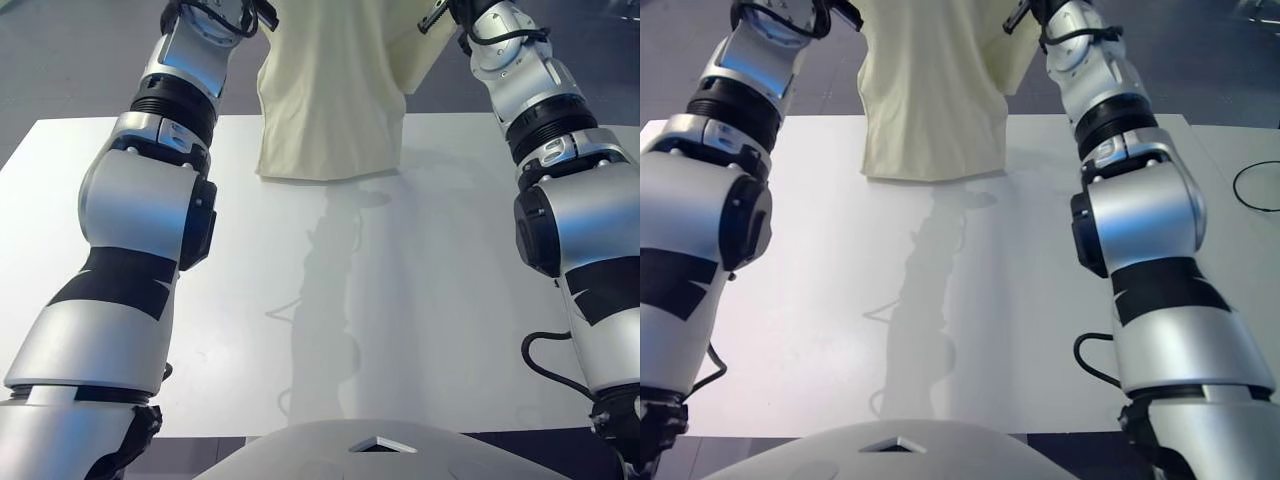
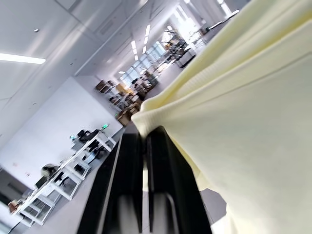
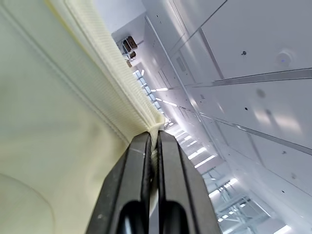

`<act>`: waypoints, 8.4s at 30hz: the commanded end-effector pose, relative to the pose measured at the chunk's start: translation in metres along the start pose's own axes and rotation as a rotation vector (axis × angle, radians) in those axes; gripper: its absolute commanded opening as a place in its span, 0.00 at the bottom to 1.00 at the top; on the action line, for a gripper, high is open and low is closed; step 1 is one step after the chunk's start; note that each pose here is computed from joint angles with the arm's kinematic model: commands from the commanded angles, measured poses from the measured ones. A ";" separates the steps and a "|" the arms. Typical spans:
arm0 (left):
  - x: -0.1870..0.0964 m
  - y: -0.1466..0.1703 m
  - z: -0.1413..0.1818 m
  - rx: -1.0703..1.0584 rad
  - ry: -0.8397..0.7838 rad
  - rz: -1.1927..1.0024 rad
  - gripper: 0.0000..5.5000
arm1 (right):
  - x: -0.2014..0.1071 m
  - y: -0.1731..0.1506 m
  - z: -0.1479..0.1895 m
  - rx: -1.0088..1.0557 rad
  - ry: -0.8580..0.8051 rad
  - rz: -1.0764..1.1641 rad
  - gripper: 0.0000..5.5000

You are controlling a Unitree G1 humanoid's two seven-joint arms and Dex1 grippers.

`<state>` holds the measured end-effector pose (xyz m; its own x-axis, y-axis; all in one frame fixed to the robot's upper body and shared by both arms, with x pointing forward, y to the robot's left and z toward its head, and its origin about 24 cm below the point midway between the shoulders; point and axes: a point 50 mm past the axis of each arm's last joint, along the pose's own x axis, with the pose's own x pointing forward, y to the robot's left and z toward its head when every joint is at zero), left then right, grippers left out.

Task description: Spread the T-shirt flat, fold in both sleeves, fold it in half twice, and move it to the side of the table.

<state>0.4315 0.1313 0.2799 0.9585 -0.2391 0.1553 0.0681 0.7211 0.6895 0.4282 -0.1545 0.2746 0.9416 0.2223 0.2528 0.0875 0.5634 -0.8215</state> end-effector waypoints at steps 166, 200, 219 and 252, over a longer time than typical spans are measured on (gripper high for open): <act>-0.260 -0.122 -0.121 -1.306 0.960 -0.685 0.19 | -0.225 0.084 -0.045 0.891 0.429 0.324 0.98; -0.265 -0.073 -0.146 -1.342 1.001 -0.292 0.00 | -0.245 0.086 -0.049 0.882 0.498 0.213 0.98; -0.296 -0.069 -0.122 -1.183 1.274 0.151 0.00 | -0.270 0.095 -0.050 0.847 0.616 0.213 0.98; -0.337 -0.100 -0.116 -1.232 1.452 0.217 0.00 | -0.364 0.111 -0.049 0.514 0.942 0.727 0.98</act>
<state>0.1410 0.2146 0.0845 0.4666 0.0499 -0.8831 -0.5341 0.8117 -0.2363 0.1191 -0.2014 0.0758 0.6663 0.1419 -0.7321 -0.4782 0.8346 -0.2735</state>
